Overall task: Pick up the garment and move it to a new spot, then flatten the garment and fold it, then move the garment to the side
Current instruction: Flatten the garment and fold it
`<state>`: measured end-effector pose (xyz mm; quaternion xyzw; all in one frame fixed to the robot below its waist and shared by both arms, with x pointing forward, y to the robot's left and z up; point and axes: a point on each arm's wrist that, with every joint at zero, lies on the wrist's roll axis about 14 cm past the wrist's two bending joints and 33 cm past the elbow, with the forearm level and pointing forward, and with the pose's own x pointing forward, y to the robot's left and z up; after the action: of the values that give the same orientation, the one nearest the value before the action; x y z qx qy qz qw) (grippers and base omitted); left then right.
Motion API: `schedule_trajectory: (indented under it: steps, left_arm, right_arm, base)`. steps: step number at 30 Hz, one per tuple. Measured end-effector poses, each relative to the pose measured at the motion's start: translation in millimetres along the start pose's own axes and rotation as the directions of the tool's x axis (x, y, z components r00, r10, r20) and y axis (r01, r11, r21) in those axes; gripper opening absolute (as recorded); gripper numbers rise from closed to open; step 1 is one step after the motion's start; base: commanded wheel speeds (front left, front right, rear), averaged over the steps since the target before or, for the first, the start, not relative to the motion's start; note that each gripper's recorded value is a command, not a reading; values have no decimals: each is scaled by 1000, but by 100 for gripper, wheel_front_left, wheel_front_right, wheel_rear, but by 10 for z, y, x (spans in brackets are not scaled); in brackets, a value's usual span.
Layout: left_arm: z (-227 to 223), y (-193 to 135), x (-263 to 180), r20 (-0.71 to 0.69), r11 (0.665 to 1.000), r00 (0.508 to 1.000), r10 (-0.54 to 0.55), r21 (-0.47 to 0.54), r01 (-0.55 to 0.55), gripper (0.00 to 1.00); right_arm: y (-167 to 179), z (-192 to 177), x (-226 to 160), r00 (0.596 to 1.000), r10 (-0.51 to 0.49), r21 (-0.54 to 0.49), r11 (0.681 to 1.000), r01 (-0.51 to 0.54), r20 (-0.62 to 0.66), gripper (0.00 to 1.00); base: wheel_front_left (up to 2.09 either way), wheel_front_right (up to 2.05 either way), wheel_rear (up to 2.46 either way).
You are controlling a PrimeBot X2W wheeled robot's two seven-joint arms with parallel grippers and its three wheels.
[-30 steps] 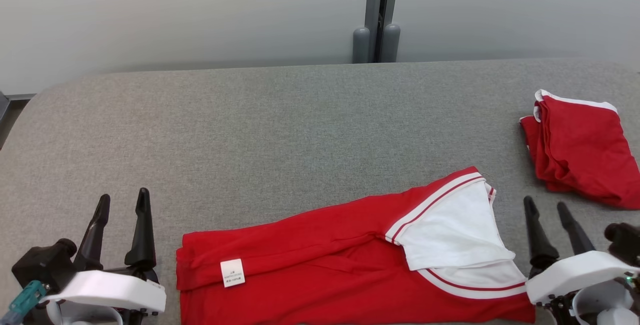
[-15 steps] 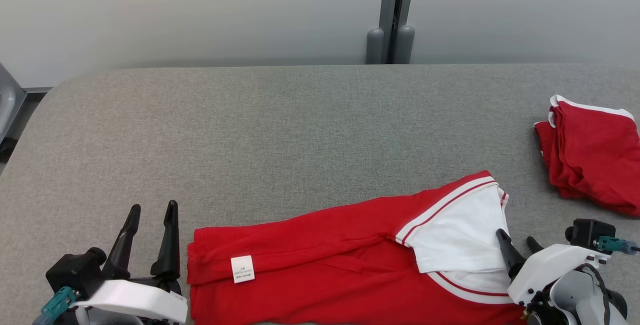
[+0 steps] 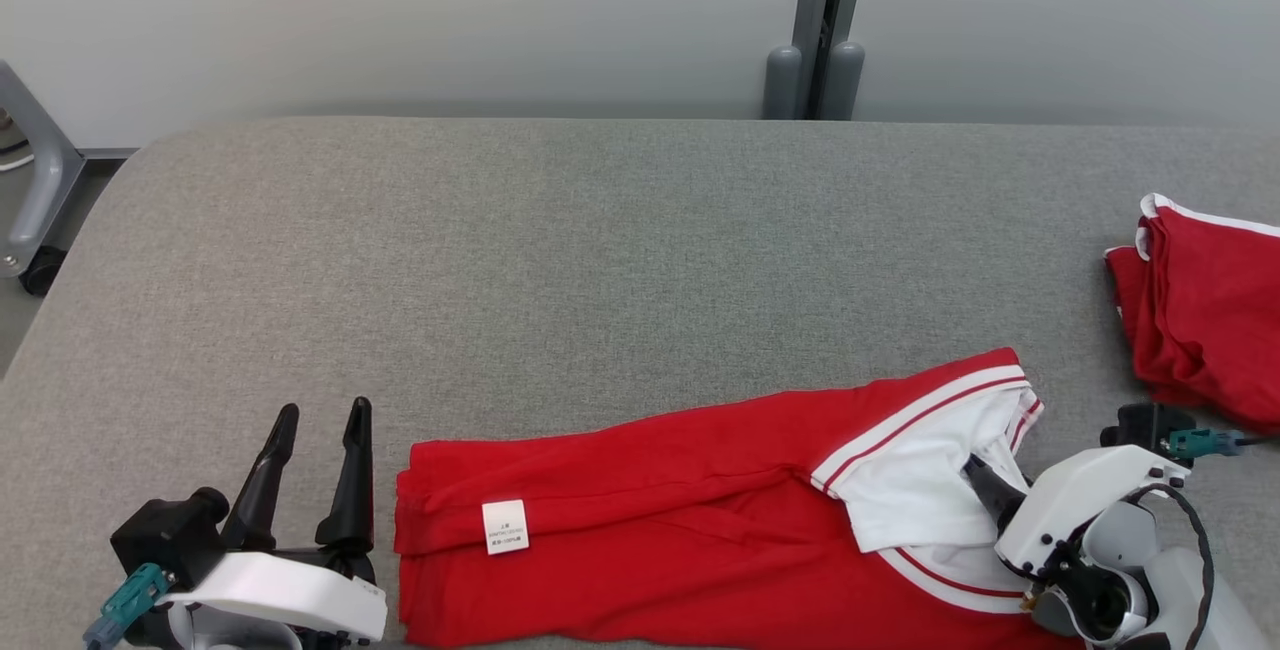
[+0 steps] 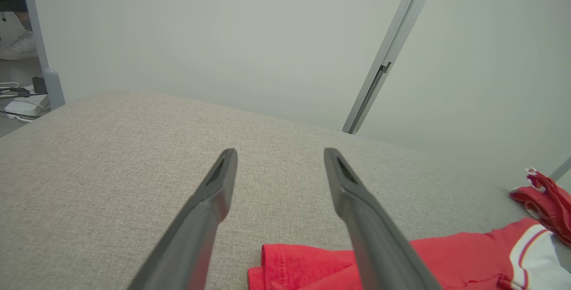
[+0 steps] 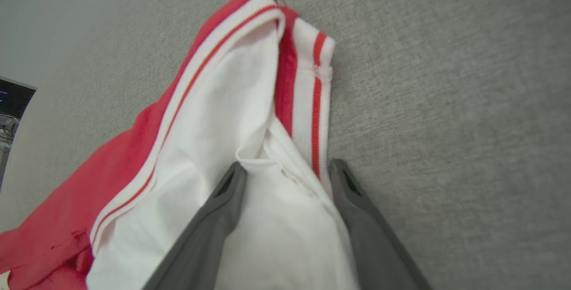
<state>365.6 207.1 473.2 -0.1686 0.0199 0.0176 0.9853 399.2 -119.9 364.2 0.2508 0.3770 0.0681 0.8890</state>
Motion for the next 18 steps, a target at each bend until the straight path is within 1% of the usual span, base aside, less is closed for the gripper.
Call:
schedule_trajectory:
  steps: [2,5,10,13,18]
  left_arm:
    - [0,13,-4,1,1000,1000,3,3,-3,100]
    - [-11,28,-12,-2,1000,1000,6,5,-6,100]
    - [-48,-13,-13,-12,1000,1000,-7,6,7,100]
    - [-59,-48,0,-14,1000,1000,-18,8,18,100]
    - [-54,-131,40,-10,999,999,-42,7,42,100]
  right_arm:
    - [64,-21,15,1000,18,0,1000,-18,-6,0]
    - [168,-38,28,999,44,-4,999,-44,6,0]
    - [153,86,-5,996,43,-10,999,-43,77,0]
    - [90,205,-50,992,33,-12,999,-32,126,0]
    - [-115,503,-185,976,-5,-12,1000,8,220,0]
  base:
    - [0,0,0]
    - [0,0,0]
    - [0,0,0]
    - [0,0,0]
    - [0,0,0]
